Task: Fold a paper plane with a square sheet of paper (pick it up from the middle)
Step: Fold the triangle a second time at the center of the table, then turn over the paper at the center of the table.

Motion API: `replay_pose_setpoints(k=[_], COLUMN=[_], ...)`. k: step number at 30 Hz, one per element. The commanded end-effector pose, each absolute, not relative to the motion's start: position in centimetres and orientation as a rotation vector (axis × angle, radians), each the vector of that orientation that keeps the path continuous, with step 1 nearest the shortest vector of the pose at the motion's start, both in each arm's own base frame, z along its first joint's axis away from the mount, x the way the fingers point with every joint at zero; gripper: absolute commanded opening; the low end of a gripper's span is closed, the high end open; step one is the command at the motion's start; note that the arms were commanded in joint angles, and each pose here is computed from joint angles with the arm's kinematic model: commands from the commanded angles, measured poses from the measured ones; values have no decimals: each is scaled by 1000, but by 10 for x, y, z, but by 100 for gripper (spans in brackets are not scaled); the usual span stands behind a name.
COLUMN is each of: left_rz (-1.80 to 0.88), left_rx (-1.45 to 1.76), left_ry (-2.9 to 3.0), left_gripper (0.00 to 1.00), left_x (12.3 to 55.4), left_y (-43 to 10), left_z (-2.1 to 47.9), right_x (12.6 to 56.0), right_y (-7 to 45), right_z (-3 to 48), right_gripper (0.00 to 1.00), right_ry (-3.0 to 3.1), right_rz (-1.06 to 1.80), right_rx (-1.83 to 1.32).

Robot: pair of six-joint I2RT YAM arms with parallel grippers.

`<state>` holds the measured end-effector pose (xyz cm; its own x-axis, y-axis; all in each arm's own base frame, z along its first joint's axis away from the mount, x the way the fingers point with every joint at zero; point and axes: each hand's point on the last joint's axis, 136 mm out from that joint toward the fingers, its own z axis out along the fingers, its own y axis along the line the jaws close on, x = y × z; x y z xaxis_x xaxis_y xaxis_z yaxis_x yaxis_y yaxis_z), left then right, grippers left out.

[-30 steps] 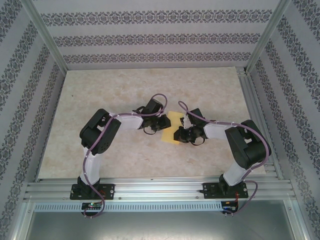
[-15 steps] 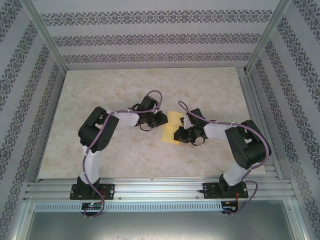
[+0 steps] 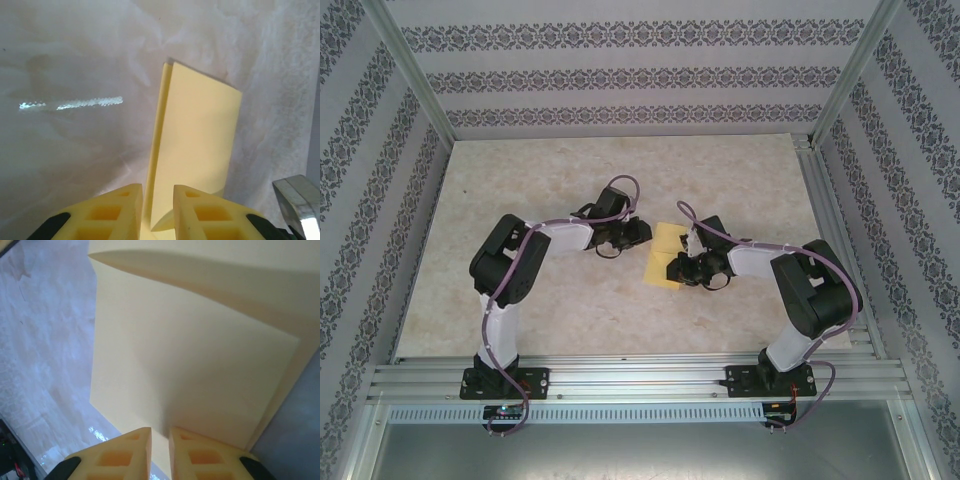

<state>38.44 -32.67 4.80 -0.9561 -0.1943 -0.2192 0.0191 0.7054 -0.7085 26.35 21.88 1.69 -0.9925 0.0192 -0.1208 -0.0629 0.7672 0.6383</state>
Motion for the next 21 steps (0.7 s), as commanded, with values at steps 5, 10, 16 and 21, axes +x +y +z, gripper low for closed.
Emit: replay_pose_setpoints(k=[5, 10, 16, 21], left_rz=[-1150, -1202, -1221, -1246], left_rx=[-87, -50, 9, 5], left_ry=[2524, 2528, 2587, 2621], left_gripper=[25, 26, 25, 24], left_x=[374, 358, 336, 330], left_y=[-317, -326, -349, -362], left_z=[105, 111, 93, 77], right_x=[280, 282, 293, 295], right_y=[202, 178, 184, 187], right_z=[70, 58, 53, 40], right_gripper=[26, 33, 40, 40], right_ry=[2750, 2774, 2764, 2794], right_rz=[897, 746, 782, 784], right_rx=[-34, 60, 95, 111])
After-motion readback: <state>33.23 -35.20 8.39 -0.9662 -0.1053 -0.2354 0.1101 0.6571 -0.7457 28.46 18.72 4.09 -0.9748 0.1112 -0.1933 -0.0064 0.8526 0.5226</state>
